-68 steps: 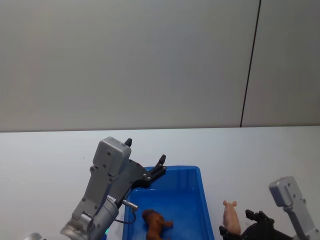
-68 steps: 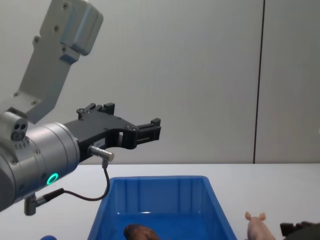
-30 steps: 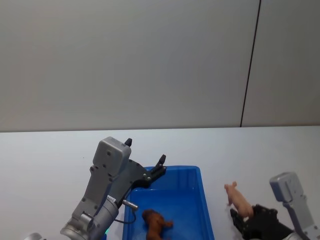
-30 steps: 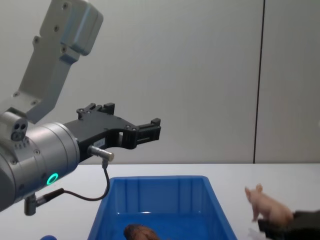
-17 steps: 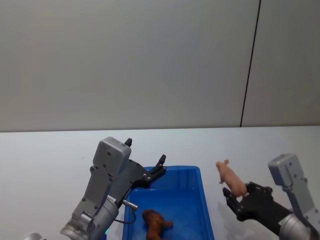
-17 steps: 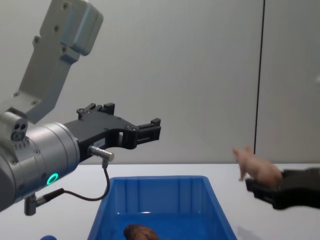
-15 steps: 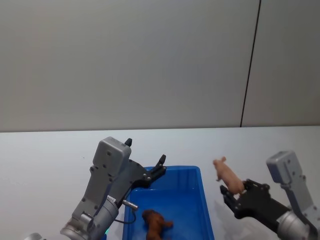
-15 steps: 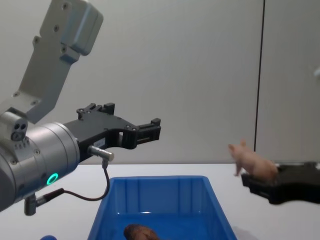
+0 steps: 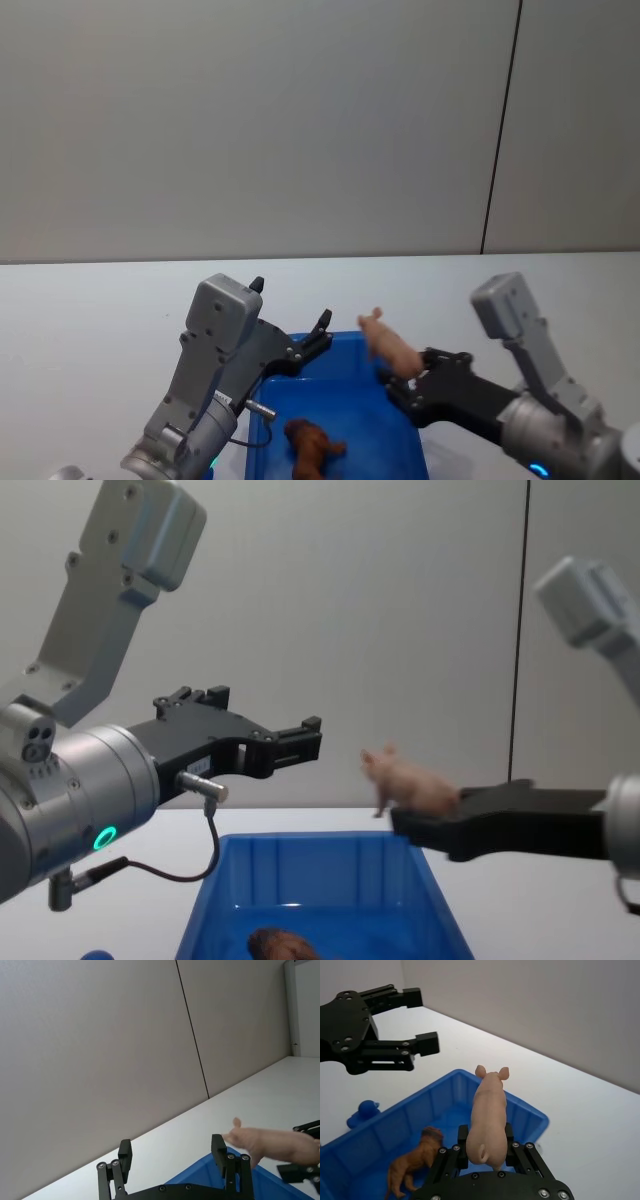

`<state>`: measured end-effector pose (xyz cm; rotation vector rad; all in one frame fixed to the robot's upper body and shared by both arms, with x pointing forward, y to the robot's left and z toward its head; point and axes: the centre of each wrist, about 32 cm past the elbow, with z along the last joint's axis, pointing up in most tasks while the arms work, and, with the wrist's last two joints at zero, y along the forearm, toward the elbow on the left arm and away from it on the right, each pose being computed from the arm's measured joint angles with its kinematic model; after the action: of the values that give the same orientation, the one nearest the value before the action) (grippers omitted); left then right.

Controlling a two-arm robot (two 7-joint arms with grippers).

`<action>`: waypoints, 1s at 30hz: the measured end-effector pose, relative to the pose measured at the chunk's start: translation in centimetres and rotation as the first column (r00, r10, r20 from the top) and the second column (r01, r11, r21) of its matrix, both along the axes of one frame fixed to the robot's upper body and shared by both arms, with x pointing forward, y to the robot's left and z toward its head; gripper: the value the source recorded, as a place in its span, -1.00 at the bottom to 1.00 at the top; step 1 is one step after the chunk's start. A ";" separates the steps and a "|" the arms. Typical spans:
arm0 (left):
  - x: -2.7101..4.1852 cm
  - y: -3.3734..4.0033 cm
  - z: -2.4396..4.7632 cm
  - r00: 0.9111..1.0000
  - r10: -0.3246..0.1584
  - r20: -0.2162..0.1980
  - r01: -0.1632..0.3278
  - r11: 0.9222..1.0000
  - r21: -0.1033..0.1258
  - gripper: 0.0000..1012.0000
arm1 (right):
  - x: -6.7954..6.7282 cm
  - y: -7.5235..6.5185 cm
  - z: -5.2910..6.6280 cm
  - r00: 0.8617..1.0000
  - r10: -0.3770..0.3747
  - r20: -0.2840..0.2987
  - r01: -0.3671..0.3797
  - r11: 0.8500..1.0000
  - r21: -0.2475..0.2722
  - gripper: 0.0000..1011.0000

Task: Pick up the two dolls from the table and place them into the box.

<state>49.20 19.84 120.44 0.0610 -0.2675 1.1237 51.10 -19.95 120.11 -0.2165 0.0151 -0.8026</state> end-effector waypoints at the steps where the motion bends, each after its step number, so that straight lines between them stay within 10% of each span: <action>1: 0.00 0.00 0.00 1.000 0.000 0.000 0.000 1.000 0.000 0.98 | 0.3 0.4 0.0 1.000 0.014 -0.011 -0.014 1.000 0.002 -0.27; 17: 0.00 0.00 0.00 1.000 0.000 0.000 0.000 1.000 0.000 0.98 | 2.4 2.2 0.0 0.996 0.064 -0.055 -0.064 0.998 0.008 0.67; 30: 0.00 0.00 0.00 1.000 0.000 0.000 0.000 1.000 0.000 0.98 | 1.9 -0.7 -0.5 1.000 0.004 -0.014 -0.004 1.000 -0.015 0.98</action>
<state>49.20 19.84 120.44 0.0611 -0.2675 1.1237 52.95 -20.63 119.65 -0.2360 0.0224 -0.7973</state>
